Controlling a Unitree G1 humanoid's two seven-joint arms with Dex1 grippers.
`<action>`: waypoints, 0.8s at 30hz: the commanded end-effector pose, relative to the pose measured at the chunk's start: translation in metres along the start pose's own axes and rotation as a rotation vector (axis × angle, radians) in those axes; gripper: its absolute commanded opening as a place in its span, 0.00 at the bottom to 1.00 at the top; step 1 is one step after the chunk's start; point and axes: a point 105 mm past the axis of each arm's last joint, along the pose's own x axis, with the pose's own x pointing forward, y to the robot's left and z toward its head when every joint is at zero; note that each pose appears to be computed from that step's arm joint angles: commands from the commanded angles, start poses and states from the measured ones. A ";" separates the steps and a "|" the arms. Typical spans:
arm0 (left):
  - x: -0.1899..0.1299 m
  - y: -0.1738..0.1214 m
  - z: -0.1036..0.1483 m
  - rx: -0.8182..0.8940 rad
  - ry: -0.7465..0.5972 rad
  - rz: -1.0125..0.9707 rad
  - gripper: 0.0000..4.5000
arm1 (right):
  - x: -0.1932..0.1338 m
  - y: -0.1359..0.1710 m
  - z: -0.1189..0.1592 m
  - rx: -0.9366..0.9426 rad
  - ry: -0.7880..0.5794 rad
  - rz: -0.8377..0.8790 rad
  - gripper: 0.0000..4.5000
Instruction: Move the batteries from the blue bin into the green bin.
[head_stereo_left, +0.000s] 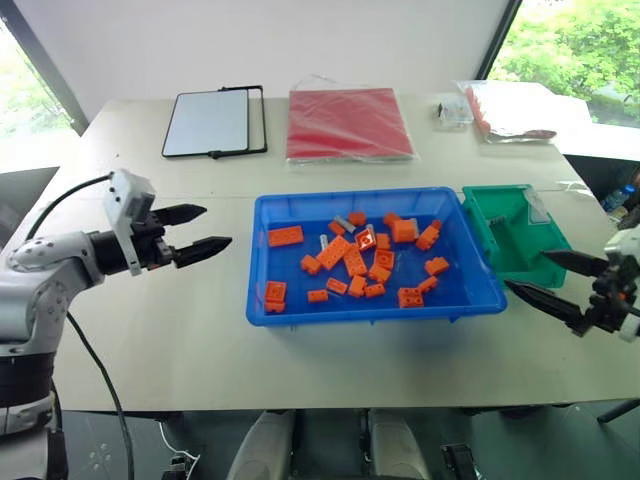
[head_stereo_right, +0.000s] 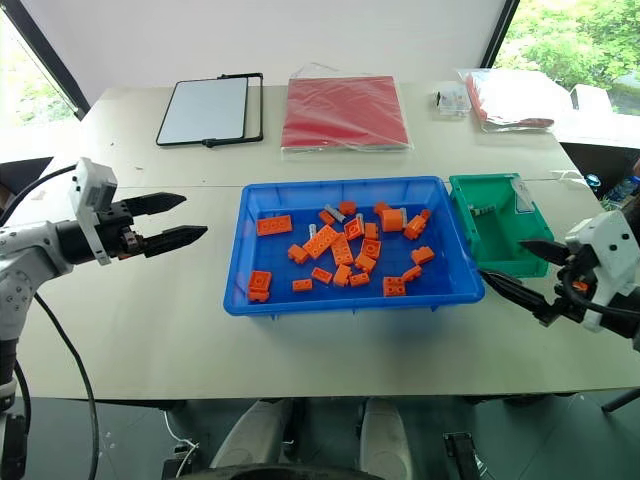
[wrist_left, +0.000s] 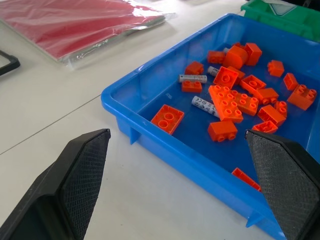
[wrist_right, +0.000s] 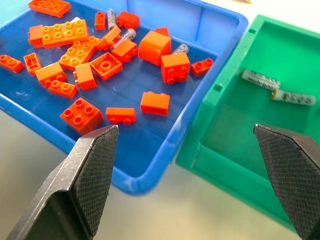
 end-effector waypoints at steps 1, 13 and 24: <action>-0.004 0.001 0.014 0.037 -0.027 -0.002 1.00 | -0.004 -0.002 0.010 -0.023 -0.036 -0.005 0.99; -0.006 -0.004 0.009 0.045 0.002 -0.016 1.00 | 0.001 -0.005 0.010 -0.032 -0.031 0.000 0.99; -0.004 -0.009 0.011 0.040 -0.004 -0.039 1.00 | 0.008 -0.005 0.011 -0.059 -0.025 0.029 0.99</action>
